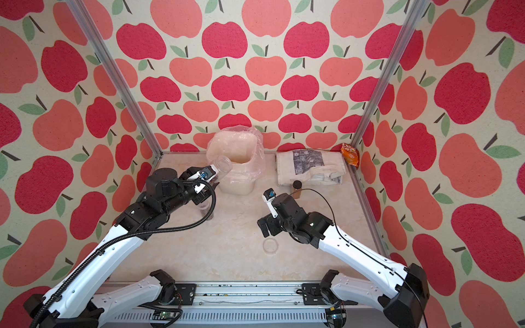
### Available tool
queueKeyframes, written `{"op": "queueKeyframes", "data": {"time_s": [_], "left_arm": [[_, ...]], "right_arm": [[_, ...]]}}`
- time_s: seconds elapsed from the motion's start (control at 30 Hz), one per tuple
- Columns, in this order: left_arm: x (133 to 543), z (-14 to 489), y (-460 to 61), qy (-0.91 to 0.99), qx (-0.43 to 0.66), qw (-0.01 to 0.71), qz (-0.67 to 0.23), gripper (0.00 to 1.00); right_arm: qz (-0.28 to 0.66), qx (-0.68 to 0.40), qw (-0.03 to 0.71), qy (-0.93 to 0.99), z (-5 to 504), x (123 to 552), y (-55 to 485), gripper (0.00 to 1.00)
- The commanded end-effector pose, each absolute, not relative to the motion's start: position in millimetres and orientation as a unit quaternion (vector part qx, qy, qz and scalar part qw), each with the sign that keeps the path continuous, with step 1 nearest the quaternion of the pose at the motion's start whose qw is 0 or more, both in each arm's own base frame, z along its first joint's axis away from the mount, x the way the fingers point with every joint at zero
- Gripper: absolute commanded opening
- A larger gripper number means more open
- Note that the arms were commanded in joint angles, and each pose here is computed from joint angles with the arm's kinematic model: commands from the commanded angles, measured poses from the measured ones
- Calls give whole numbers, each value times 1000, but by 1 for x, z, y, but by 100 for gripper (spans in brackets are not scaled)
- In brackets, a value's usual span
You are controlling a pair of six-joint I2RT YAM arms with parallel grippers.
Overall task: Empty the moldy dried flower tea in the jars
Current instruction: Pour the moldy dried flower tea into the trash bin.
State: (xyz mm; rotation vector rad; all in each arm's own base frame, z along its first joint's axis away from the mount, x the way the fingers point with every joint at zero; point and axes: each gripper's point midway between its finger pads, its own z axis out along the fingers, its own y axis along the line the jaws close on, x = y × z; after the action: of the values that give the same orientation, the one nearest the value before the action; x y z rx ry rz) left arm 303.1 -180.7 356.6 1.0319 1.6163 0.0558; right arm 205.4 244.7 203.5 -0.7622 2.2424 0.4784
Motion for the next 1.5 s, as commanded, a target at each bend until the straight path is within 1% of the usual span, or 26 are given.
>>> {"op": "queueKeyframes", "data": {"time_s": [0.0, 0.13, 0.3, 0.4, 0.67, 0.9, 1.0, 1.2, 1.47], "left_arm": [[315, 361, -166, 702, 452, 547, 62, 13], [336, 370, -158, 707, 456, 535, 80, 13], [356, 383, -152, 707, 461, 529, 87, 13], [369, 387, -147, 709, 462, 524, 94, 13], [411, 371, -128, 728, 478, 468, 150, 11], [442, 348, -114, 733, 506, 404, 209, 8], [450, 343, -112, 730, 516, 387, 224, 7], [463, 351, -111, 711, 532, 379, 260, 6], [484, 358, -116, 674, 564, 345, 331, 3]], "right_arm": [[189, -271, 397, 856, 215, 216, 235, 99], [220, -253, 406, 850, 222, 215, 228, 99], [225, -231, 422, 847, 225, 216, 215, 99], [230, -235, 429, 841, 227, 214, 213, 99], [230, -246, 449, 828, 232, 215, 212, 99], [231, -251, 438, 832, 225, 217, 216, 99], [228, -250, 430, 837, 219, 217, 216, 99], [226, -246, 421, 843, 207, 216, 214, 99], [223, -249, 411, 848, 201, 217, 216, 99]]}}
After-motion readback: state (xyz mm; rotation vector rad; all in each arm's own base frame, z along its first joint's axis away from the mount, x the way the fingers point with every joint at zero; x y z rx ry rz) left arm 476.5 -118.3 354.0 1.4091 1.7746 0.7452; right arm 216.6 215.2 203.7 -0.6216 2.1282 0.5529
